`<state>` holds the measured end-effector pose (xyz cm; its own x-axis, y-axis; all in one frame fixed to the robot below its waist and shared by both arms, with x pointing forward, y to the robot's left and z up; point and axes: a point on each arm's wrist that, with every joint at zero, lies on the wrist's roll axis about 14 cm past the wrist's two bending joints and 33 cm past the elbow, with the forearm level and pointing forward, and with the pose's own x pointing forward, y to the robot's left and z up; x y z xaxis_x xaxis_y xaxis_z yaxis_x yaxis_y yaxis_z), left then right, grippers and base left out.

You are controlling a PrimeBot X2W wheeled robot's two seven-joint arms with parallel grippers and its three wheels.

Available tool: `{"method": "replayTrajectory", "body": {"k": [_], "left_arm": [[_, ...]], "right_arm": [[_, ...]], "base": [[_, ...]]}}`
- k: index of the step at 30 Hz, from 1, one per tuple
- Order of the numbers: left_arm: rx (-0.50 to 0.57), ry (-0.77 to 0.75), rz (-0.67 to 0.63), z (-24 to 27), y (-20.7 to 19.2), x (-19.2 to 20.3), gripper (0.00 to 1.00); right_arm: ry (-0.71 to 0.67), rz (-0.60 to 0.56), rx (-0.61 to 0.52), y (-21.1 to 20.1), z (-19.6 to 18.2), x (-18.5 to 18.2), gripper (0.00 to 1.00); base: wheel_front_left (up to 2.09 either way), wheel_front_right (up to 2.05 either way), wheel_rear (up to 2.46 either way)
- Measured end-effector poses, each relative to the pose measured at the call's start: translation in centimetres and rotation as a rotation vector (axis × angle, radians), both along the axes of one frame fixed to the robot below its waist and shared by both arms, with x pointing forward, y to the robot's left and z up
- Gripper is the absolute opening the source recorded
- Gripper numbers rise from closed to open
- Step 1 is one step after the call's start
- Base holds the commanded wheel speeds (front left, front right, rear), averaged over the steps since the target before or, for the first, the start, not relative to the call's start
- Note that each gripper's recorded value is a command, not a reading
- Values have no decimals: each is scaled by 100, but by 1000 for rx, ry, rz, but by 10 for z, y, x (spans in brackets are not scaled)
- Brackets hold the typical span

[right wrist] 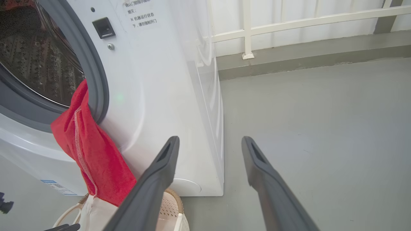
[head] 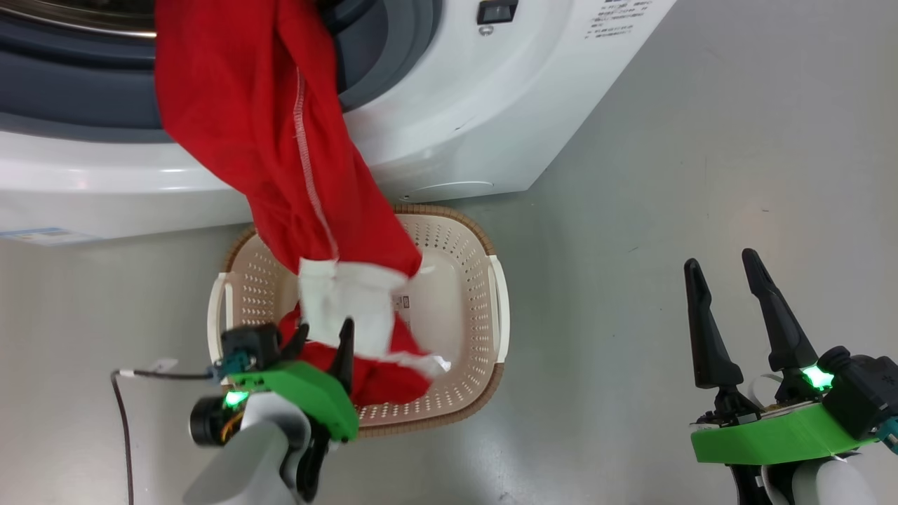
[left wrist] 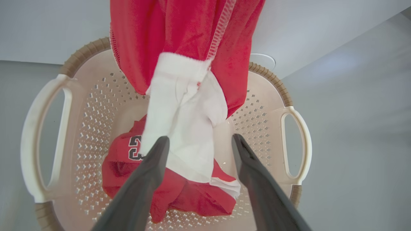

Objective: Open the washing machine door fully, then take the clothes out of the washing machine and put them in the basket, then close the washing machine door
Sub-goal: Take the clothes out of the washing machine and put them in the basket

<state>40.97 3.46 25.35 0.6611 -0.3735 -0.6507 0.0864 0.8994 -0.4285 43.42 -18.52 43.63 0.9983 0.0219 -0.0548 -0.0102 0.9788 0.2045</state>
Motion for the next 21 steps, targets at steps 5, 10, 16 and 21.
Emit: {"method": "replayTrajectory", "body": {"k": [5, 10, 16, 21], "left_arm": [[-10, -121, 14, 26, -4, 31, 100], [-22, -317, 46, 74, -3, 69, 100], [0, -451, 89, 106, 10, 73, 100], [11, -536, 122, 129, 19, 70, 100]], "right_arm": [[-3, 3, 2, 1, 1, 1, 100], [-10, 9, 5, 3, 3, 2, 100], [-17, 13, 8, 5, 5, 2, 100], [-20, 16, 9, 6, 6, 3, 100]], "base": [[0, 0, 0], [0, 0, 0], [0, 0, 0], [0, 0, 0]]}}
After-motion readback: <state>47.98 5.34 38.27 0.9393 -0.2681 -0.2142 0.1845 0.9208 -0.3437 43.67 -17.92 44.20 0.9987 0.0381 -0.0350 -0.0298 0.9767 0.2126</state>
